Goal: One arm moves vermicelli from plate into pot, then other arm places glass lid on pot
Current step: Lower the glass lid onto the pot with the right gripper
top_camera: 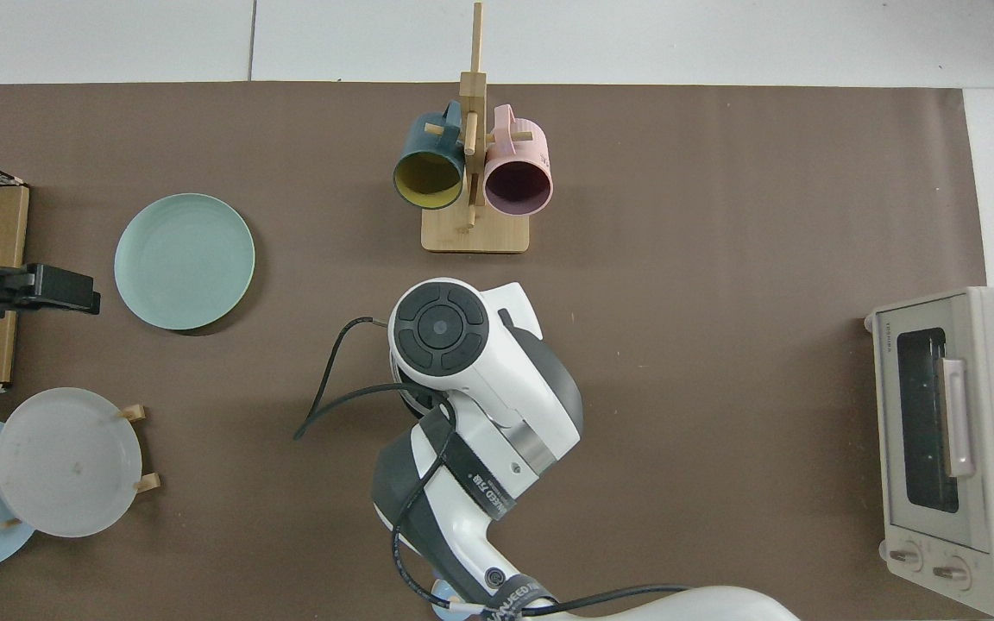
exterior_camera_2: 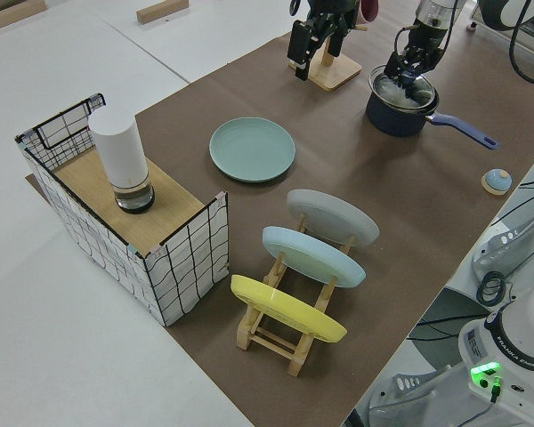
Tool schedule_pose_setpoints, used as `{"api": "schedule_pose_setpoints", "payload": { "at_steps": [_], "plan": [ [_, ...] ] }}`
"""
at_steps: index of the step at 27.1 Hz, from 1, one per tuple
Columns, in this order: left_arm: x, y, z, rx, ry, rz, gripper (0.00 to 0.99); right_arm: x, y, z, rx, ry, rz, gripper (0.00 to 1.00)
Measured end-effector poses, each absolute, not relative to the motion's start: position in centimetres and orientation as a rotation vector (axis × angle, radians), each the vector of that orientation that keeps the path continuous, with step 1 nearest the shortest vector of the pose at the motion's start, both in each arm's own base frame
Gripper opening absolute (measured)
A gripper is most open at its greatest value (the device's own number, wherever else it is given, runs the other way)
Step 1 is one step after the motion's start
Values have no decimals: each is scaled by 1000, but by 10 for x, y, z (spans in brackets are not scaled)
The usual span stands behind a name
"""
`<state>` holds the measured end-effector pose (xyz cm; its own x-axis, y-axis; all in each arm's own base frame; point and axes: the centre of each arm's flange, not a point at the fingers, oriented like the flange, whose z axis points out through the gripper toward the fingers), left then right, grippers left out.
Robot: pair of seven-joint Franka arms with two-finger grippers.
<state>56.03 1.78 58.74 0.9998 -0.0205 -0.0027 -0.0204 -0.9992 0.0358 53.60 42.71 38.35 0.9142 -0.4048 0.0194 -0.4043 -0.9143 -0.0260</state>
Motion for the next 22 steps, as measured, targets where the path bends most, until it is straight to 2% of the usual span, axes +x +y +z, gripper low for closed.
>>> {"api": "schedule_pose_setpoints", "payload": {
  "at_steps": [22],
  "plan": [
    [560,18,590,3106,-32,2,991,533,426,384,-3067,649,-14,441]
  ]
}}
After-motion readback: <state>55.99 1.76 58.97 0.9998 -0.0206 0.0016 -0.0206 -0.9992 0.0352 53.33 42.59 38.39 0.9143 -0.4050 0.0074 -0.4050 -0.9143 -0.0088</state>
